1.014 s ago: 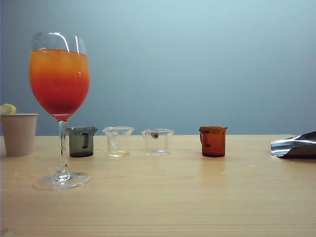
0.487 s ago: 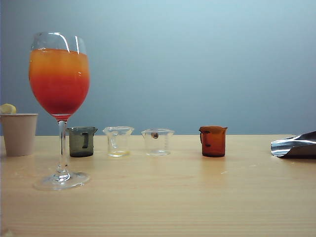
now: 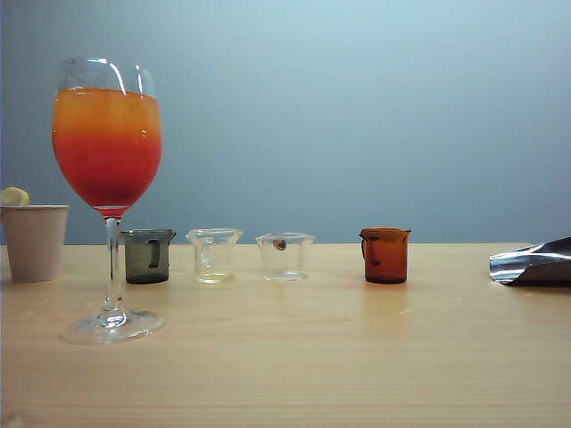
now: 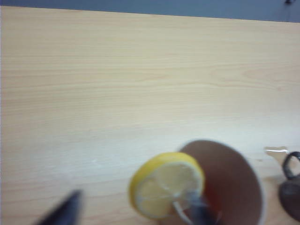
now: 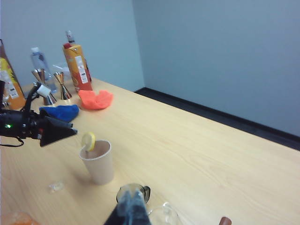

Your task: Pick up the lemon slice from the paper cup on the left and carefully insert it into the rim of the goblet.

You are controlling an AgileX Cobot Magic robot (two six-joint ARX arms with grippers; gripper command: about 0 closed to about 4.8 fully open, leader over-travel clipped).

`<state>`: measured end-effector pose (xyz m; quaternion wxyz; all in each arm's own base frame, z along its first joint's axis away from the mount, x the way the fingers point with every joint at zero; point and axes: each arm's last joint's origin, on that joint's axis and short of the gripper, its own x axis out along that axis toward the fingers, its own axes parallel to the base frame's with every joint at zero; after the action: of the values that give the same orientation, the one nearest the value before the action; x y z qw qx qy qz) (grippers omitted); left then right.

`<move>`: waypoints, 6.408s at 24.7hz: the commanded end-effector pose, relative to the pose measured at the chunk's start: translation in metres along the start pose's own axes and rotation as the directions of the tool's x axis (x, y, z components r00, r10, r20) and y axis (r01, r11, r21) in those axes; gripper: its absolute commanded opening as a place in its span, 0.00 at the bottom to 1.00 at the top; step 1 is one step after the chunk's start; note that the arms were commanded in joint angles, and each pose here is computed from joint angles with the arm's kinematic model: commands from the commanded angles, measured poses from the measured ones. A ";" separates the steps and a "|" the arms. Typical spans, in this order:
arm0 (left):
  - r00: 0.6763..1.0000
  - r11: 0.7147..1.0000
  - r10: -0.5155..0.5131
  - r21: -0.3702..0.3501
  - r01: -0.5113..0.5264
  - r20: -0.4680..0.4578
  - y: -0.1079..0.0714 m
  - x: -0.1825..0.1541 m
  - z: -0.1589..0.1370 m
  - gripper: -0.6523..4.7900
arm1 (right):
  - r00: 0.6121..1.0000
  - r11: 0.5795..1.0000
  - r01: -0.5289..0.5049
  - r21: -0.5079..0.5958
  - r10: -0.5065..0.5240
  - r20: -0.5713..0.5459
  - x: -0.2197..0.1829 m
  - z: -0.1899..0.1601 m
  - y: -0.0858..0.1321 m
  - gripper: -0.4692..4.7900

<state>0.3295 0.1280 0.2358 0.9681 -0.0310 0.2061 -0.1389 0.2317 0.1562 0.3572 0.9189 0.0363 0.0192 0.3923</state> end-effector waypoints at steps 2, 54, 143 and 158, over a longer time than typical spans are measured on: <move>1.000 1.000 0.019 0.009 -0.019 0.008 0.002 -0.002 0.002 1.00 | 0.998 1.000 -0.023 -0.017 0.024 0.060 0.000 0.007 0.002 0.08; 0.894 0.848 0.062 0.495 0.187 -0.443 0.015 0.015 0.075 1.00 | 0.994 0.996 -0.092 -0.017 0.093 0.051 0.011 0.000 0.023 0.08; 0.900 0.944 -0.258 0.107 0.313 -0.352 0.021 0.056 0.047 0.26 | 0.999 1.000 0.001 -0.010 -0.001 0.043 0.029 -0.014 0.016 0.08; 0.889 0.927 -0.355 0.013 0.375 -0.289 0.016 0.051 0.054 0.11 | 0.999 1.000 0.001 -0.013 0.000 0.047 0.029 -0.013 0.016 0.08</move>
<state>0.4013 0.1301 0.2578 0.8847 -0.0147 0.3358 -0.3229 0.2396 0.1894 0.3409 0.9192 0.0382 0.0086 0.3918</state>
